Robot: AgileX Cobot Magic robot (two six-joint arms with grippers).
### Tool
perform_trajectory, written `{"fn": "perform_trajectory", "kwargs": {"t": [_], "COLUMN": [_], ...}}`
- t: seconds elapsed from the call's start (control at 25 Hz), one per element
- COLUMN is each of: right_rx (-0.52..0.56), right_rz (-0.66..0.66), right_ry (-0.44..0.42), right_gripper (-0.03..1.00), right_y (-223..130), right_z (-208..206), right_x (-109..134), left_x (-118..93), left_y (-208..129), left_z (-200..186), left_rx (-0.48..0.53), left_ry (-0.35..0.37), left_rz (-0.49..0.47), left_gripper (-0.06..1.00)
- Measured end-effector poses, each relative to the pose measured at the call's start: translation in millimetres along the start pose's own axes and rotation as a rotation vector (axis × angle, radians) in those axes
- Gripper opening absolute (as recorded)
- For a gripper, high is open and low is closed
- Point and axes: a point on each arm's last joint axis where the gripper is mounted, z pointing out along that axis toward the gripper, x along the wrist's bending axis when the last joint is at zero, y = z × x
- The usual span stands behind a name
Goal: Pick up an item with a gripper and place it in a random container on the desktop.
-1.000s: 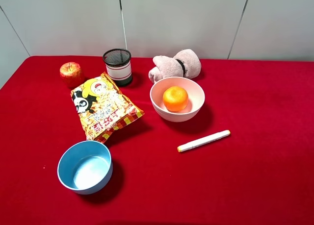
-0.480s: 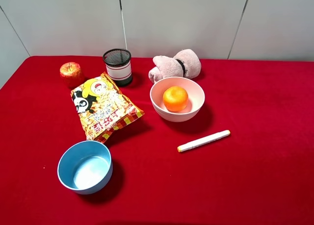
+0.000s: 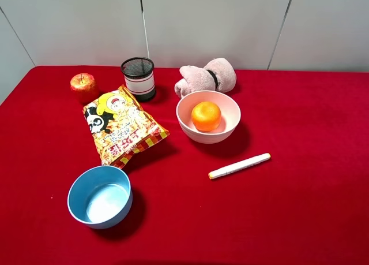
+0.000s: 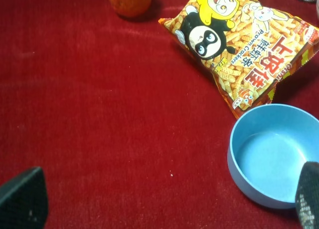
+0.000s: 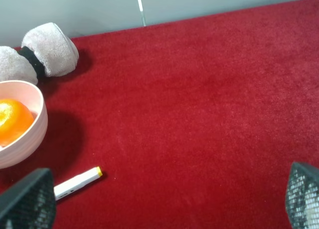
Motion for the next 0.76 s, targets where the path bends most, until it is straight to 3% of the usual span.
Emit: {"fn": "perform_trajectory", "kwargs": {"t": [0.76], "right_rx": [0.0], "right_rz": [0.0], "right_ry": [0.0], "right_gripper": [0.69], "right_y": [0.0], "right_z": [0.0], "right_x": [0.0], "left_x": [0.0], "left_y": [0.0], "left_z": [0.0], "left_rx": [0.0], "left_ry": [0.0], "left_rz": [0.0], "left_gripper": [0.99]}}
